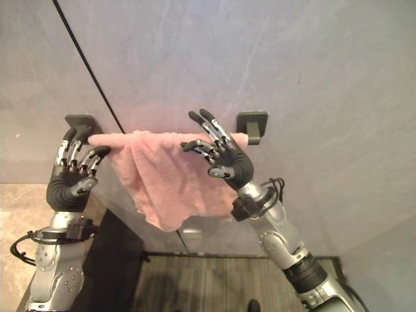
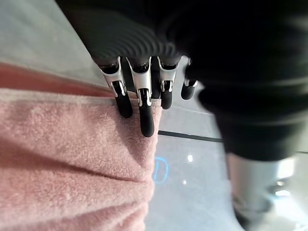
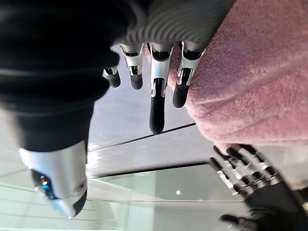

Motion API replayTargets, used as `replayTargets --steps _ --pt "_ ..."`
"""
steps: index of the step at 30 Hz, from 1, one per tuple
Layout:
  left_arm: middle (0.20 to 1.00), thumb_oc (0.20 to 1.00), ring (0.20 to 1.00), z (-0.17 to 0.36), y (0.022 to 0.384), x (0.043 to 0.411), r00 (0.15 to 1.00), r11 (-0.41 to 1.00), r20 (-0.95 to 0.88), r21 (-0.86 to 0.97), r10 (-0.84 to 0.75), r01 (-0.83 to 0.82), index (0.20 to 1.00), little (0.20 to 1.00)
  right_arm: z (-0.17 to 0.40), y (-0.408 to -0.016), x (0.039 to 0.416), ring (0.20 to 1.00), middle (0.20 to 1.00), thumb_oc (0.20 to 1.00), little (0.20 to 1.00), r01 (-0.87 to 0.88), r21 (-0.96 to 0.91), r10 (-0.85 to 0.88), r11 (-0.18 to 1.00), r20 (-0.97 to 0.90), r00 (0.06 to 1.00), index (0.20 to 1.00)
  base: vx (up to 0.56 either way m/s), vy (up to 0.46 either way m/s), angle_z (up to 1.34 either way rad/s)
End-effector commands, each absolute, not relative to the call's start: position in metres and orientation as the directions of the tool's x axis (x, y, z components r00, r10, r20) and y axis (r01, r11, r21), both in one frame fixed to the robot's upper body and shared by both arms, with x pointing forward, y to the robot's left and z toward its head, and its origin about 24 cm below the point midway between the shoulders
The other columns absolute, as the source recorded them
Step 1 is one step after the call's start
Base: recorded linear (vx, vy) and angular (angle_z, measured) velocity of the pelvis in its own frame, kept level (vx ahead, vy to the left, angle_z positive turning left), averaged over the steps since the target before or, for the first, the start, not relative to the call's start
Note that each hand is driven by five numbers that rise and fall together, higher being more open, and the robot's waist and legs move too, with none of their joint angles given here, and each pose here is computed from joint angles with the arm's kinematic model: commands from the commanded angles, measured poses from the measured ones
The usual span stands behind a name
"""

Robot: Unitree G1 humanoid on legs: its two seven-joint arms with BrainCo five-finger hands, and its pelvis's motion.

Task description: Put brush and paste in cup on sink, flatten towel.

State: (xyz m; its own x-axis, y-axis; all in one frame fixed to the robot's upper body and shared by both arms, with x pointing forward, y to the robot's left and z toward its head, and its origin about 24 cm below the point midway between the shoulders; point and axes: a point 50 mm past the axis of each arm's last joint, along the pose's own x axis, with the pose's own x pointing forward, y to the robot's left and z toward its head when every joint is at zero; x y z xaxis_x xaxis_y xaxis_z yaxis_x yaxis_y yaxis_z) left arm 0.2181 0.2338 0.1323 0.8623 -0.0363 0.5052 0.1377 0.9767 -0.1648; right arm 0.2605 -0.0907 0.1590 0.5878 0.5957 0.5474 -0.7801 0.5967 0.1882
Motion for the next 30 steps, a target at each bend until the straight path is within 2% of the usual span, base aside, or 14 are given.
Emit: replayTargets --steps 1,7,13,16,20,30 --pt "1.0 1.0 1.0 0.159 0.238 0.22 0.808 0.991 0.583 -0.039 -0.081 0.127 1.0 1.0 0.193 -0.1 0.268 1.0 1.0 1.0 1.0 -0.735 0.151 0.472 0.661 0.678 0.564 1.0 0.0 0.0 0.0" --pt "1.0 1.0 1.0 0.17 0.232 0.22 0.755 0.979 0.654 -0.113 -0.056 0.171 1.0 1.0 0.199 -0.103 0.265 1.0 1.0 1.0 1.0 -0.738 0.152 0.443 0.658 0.714 0.542 1.0 0.0 0.0 0.0" --pt "1.0 1.0 1.0 0.174 0.233 0.218 0.74 0.98 0.671 -0.113 -0.046 0.163 1.0 1.0 0.2 -0.109 0.264 1.0 1.0 1.0 1.0 -0.706 0.126 0.431 0.696 0.713 0.553 1.0 0.0 0.0 0.0" --pt "1.0 1.0 1.0 0.177 0.239 0.213 0.741 0.992 0.669 -0.048 -0.053 0.115 1.0 1.0 0.198 -0.122 0.263 1.0 1.0 1.0 1.0 -0.634 0.056 0.429 0.771 0.69 0.583 1.0 0.0 0.0 0.0" --pt "1.0 1.0 1.0 0.182 0.259 0.204 0.748 0.996 0.664 0.077 -0.021 -0.041 1.0 1.0 0.2 -0.15 0.263 1.0 1.0 1.0 1.0 -0.493 -0.027 0.38 0.87 0.675 0.633 1.0 0.0 0.0 0.0" --pt "1.0 1.0 1.0 0.182 0.268 0.197 0.722 0.99 0.689 0.049 0.063 -0.133 1.0 1.0 0.199 -0.157 0.26 1.0 1.0 1.0 1.0 -0.469 -0.008 0.347 0.883 0.685 0.641 1.0 0.0 0.0 0.0"
